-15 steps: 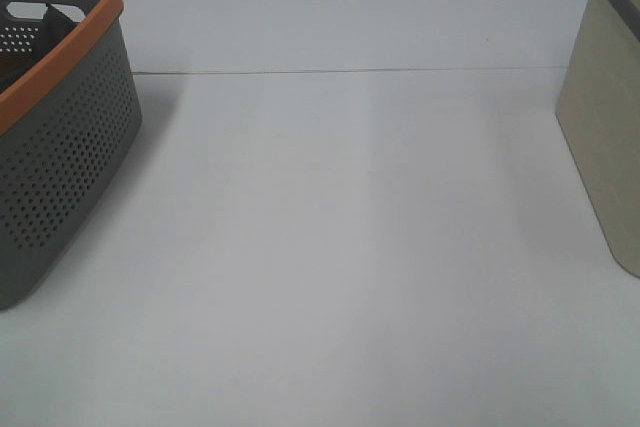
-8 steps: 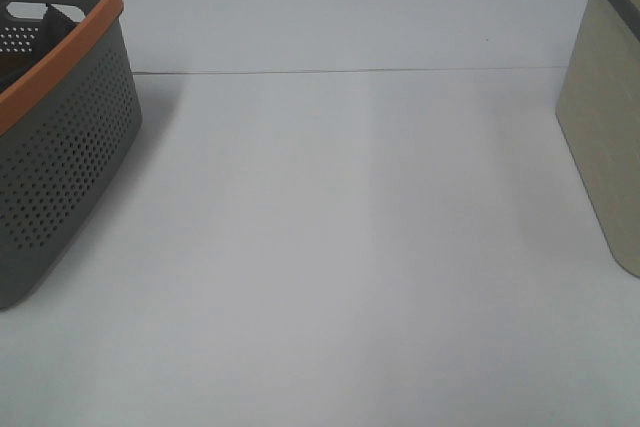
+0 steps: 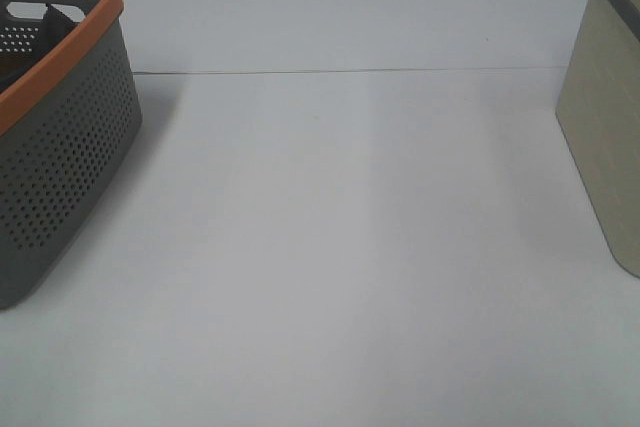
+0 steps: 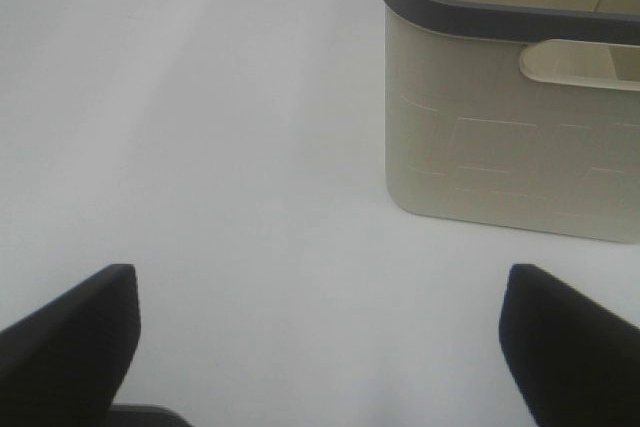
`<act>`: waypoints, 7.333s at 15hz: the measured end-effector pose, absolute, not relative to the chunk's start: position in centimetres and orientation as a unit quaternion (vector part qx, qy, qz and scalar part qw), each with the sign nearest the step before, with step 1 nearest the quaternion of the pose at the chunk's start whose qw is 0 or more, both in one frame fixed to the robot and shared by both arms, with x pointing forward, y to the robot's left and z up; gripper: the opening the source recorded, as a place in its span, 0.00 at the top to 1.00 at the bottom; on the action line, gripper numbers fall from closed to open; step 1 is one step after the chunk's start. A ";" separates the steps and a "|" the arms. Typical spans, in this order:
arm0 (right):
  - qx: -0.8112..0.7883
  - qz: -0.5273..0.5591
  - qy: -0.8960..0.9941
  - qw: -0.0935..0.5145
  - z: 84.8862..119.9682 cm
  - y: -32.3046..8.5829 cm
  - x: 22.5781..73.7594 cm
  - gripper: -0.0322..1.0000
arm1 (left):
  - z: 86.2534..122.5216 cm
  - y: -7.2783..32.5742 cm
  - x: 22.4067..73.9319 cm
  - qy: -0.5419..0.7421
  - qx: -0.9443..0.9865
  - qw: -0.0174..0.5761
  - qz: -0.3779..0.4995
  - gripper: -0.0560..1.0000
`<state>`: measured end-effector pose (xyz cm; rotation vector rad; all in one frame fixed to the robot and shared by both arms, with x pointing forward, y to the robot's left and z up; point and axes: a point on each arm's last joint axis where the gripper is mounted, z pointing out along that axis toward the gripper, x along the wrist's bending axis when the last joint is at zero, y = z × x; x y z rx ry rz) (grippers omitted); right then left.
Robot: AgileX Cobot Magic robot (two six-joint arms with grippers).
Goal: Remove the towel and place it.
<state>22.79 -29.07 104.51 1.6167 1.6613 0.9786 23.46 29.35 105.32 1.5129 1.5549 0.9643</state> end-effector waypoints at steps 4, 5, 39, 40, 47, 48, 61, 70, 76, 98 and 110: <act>0.611 0.370 0.628 0.308 104.5 -29.1 22.8 0.12 | 105.3 29.3 23.5 0.607 0.591 0.374 0.377 0.02; 0.611 0.370 0.628 0.308 104.5 -29.1 22.8 0.12 | 105.3 29.3 23.5 0.607 0.591 0.374 0.377 0.02; 0.611 0.370 0.628 0.308 104.5 -29.1 22.8 0.12 | 108.8 35.2 60.1 0.301 0.940 -0.032 0.157 0.02; 0.611 0.370 0.628 0.308 104.5 -29.1 22.8 0.12 | 106.7 35.5 61.2 0.302 0.943 -0.044 0.131 0.02; 0.611 0.370 0.628 0.308 104.5 -29.1 22.8 0.12 | 99.5 37.1 64.1 0.333 0.930 -0.127 0.087 0.03; 0.611 0.370 0.628 0.308 104.5 -29.1 22.8 0.12 | 99.3 37.2 64.2 0.333 0.930 -0.130 0.086 0.04; 0.611 0.370 0.628 0.308 104.5 -29.1 22.8 0.12 | 97.3 36.5 64.7 0.293 0.950 -0.094 0.053 0.60; 0.611 0.370 0.628 0.308 104.5 -29.1 22.8 0.12 | 97.3 36.4 64.6 0.334 0.937 -0.092 0.051 0.95; 0.611 0.370 0.628 0.308 104.5 -29.1 22.8 0.12 | 100.2 36.3 63.5 0.341 0.934 -0.089 0.063 0.95; 0.611 0.370 0.628 0.308 104.5 -29.1 22.8 0.12 | 122.9 32.0 50.2 0.364 0.858 0.160 0.326 0.95; 0.574 0.383 0.684 0.237 107.9 -27.6 26.9 0.12 | 133.8 22.3 54.1 0.213 0.802 0.340 0.443 0.95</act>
